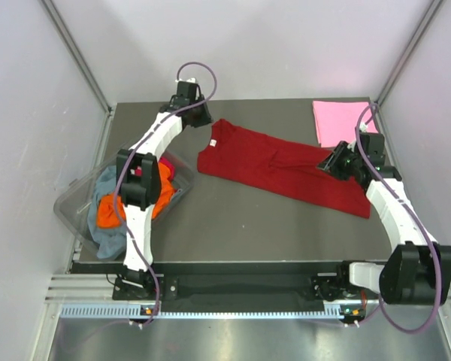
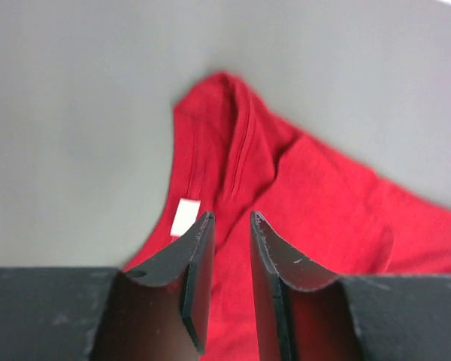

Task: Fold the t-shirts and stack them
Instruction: Fold the tshirt

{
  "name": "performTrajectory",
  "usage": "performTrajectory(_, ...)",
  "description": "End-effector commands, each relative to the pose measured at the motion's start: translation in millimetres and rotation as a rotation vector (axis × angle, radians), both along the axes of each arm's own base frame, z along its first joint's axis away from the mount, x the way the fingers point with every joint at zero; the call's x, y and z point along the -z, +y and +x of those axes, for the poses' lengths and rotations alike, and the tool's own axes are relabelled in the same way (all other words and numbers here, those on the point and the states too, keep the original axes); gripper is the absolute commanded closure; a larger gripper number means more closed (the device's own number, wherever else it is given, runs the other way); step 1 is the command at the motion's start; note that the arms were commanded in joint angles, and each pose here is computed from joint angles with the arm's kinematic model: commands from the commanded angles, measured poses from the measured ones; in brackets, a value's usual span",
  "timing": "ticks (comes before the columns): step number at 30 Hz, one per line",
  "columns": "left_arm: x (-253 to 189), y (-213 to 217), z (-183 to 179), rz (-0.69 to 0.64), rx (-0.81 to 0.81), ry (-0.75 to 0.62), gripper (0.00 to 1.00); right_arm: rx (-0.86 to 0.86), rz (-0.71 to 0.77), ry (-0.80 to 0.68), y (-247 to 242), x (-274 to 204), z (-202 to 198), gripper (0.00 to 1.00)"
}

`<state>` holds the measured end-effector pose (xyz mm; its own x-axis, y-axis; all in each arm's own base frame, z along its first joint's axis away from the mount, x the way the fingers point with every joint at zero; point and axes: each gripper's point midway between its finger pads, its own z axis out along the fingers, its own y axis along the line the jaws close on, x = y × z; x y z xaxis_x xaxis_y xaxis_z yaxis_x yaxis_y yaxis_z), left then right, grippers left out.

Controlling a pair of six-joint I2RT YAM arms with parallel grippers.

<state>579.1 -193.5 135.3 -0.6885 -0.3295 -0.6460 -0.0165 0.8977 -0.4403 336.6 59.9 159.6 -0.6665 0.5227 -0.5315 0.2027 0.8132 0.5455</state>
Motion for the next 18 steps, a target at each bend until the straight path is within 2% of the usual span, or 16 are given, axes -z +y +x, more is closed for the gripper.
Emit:
performTrajectory(1,10.9,-1.0,-44.5,0.084,0.056,0.108,0.69,-0.038,0.015,-0.051,9.5,-18.9,-8.7,0.73)
performTrajectory(4,26.5,-4.9,-70.7,0.195,0.047,0.147,0.7,-0.044,0.023,-0.066,11.1,-24.5,-12.1,0.73)
performTrajectory(9,56.1,-13.5,-108.4,0.206,0.034,0.249,0.73,-0.054,0.029,-0.061,13.6,-22.8,-16.6,0.72)
performTrajectory(18,109.7,1.8,-126.6,0.317,-0.014,0.368,0.77,-0.065,0.033,-0.061,15.2,-18.0,-15.0,0.71)
